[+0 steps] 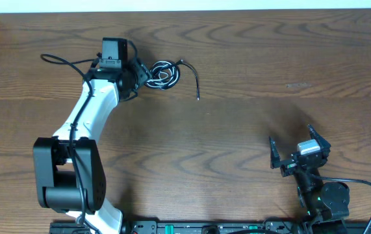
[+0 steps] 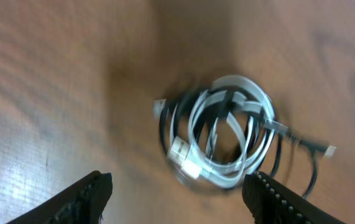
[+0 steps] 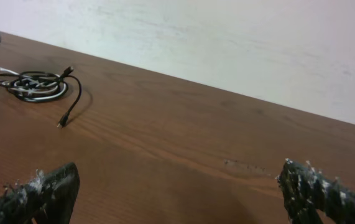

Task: Untangle cables
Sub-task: 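Raise the left arm and move its gripper over the coiled cable, then close the left gripper on the cable coil and lift it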

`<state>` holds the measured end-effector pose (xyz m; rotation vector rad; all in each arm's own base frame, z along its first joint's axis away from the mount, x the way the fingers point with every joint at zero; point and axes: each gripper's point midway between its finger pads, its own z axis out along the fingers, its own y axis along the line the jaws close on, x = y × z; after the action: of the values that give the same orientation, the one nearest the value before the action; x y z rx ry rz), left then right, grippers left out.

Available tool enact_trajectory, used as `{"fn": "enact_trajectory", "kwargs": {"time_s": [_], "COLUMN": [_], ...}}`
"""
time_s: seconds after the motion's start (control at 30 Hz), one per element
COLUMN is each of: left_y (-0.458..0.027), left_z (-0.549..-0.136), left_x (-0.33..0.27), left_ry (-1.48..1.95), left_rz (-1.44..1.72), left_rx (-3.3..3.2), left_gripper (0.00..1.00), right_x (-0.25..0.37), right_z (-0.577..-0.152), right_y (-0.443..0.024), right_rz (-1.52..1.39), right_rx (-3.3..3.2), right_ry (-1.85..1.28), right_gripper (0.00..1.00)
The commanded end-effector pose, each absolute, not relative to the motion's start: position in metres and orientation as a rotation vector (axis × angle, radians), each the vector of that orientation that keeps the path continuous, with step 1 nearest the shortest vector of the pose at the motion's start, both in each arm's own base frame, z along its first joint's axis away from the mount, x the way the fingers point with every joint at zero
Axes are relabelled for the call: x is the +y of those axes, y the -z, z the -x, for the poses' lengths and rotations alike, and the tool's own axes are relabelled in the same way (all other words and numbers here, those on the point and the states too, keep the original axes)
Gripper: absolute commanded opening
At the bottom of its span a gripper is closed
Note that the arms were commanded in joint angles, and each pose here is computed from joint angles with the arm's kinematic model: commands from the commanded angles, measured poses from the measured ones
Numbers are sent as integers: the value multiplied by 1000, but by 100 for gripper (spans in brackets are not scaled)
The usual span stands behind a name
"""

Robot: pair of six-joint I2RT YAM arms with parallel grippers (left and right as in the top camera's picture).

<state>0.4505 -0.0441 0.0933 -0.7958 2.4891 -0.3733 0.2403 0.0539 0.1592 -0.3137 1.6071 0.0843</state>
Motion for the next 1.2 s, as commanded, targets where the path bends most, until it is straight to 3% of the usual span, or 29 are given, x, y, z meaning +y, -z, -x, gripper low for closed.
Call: {"fn": "enact_trajectory", "kwargs": {"time_s": [0.0, 0.37, 0.57, 0.63, 0.7, 0.8, 1.17], "left_y": [-91, -13, 19, 22, 27, 34, 34], "left_z": [-466, -484, -462, -453, -440, -416, -305], "left_x": [-33, -45, -50, -51, -53, -57, -52], "left_ry": [260, 240, 233, 219, 216, 211, 28], "left_rz": [825, 815, 837, 833, 843, 846, 765], "left_rx": [2404, 2469, 2597, 2643, 2698, 2810, 3287], "left_gripper": [73, 72, 42, 27, 19, 13, 8], "right_x": [54, 54, 54, 54, 54, 54, 54], "right_z": [-240, -240, -240, -240, -240, -240, -240], "right_y": [-158, -158, -158, -158, -158, -158, -158], "right_rz": [321, 321, 321, 321, 321, 321, 321], "right_rx": [1610, 1610, 1610, 1610, 1610, 1610, 1610], "right_ry": [-74, -74, -74, -74, -74, -74, -74], "right_gripper": [99, 99, 99, 99, 99, 99, 99]}}
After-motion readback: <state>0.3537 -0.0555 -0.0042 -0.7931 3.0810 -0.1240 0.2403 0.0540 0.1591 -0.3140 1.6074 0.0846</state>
